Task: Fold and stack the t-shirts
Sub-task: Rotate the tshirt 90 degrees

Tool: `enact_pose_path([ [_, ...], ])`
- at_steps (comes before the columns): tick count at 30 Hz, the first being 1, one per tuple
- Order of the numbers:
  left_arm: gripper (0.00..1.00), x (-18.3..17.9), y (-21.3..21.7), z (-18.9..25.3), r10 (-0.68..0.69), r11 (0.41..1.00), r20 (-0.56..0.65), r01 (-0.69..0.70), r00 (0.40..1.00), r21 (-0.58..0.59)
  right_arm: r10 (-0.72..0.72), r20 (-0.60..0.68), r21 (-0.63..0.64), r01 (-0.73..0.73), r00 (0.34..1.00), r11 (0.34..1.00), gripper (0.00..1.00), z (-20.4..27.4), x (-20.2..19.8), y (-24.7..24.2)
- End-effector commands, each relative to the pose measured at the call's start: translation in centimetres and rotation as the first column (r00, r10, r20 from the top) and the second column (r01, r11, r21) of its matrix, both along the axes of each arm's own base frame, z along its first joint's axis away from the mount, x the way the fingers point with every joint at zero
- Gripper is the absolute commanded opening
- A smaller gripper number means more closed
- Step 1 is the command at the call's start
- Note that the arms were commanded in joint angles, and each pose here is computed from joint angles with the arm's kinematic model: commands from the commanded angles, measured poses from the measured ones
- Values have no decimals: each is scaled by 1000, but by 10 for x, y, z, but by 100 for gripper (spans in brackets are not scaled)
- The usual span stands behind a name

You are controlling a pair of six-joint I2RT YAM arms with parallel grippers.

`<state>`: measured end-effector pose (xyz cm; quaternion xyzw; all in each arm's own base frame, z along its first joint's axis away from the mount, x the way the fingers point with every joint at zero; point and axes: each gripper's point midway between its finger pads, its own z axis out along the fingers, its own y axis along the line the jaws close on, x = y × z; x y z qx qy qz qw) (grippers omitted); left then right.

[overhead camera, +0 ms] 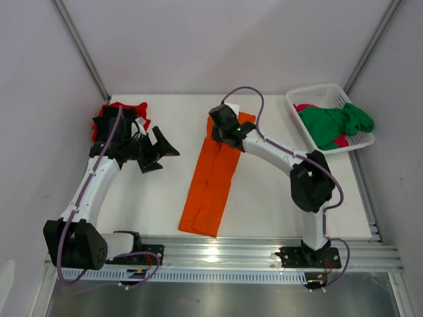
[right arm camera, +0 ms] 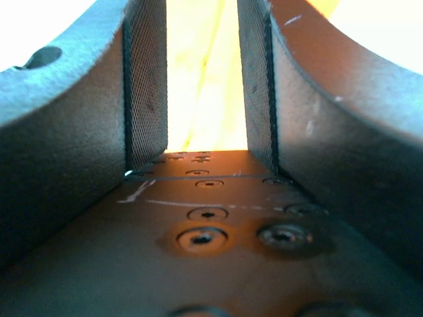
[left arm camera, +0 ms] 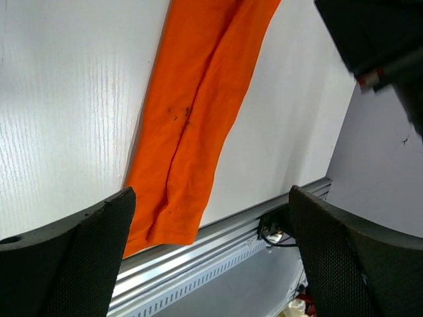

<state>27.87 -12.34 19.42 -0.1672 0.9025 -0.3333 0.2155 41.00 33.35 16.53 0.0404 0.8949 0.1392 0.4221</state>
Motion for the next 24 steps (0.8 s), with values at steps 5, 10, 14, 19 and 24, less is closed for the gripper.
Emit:
enact_pose_path([
  [5, 99, -1, 0, 2, -26, 1000, 27, 26, 999, 1, -101, -10, -62, 100, 995, 993, 39, -44, 92, -23],
  [10, 100, -4, 0, 3, -30, 1000, 26, 30, 999, 1, -107, 2, -49, 107, 994, 993, 39, -47, 128, -16],
  [14, 100, -6, 2, 6, -22, 1000, 36, 22, 999, 10, -101, -16, -51, 100, 995, 994, 39, -68, 136, -17],
  [19, 100, -6, 2, 10, -18, 1000, 43, 18, 999, 11, -118, -92, -61, 113, 989, 992, 39, -102, 132, -22],
  [24, 99, -1, 2, 19, -16, 1000, 56, 16, 998, 10, -183, -191, -95, 167, 964, 981, 38, -129, 113, -32],
])
